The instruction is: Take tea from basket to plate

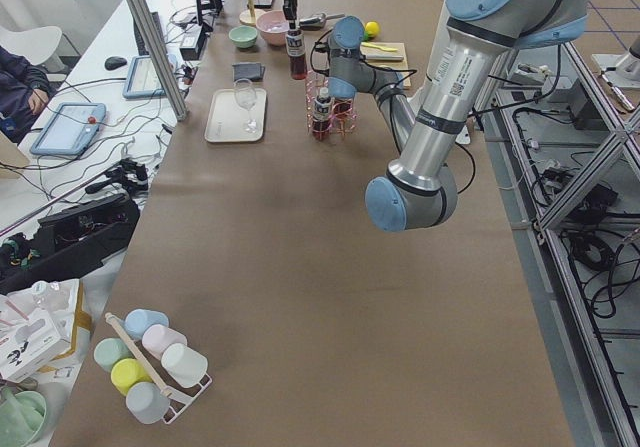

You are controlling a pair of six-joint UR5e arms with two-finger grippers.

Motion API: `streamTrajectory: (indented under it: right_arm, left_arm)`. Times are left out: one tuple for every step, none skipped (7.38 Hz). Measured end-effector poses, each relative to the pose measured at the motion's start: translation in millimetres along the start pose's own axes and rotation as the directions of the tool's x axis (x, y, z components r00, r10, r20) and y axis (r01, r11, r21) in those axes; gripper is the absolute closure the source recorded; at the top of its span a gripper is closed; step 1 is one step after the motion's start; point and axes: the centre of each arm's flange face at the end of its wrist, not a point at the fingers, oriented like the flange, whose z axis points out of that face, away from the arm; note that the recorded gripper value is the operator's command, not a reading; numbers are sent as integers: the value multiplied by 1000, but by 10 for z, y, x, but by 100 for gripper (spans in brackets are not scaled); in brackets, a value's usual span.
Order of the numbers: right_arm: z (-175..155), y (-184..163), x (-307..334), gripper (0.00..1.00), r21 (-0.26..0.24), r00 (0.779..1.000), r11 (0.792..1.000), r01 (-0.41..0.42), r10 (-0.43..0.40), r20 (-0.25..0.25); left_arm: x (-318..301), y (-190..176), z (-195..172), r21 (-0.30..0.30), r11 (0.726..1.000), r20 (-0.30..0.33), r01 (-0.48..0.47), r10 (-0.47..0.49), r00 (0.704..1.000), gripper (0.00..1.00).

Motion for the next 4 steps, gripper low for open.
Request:
streamTrajectory:
  right_arm:
    - [142, -339, -53, 100, -7, 1000, 1000, -8, 9, 19]
    - [286, -635, -51, 100, -11, 999, 1000, -1, 2, 33]
    - [425, -935, 23, 100, -10, 999, 1000, 18, -17, 35]
    - [560, -1192, 106, 100, -7, 999, 1000, 29, -28, 42]
  left_arm:
    - [7, 20, -9, -3, 1000, -2, -2, 2, 1000, 100]
    - [12, 42, -21, -6, 1000, -4, -3, 3, 1000, 100]
    - [35, 80, -45, -12, 1000, -10, -1, 0, 1000, 100]
    - [61, 130, -75, -20, 1000, -16, 3, -3, 1000, 100]
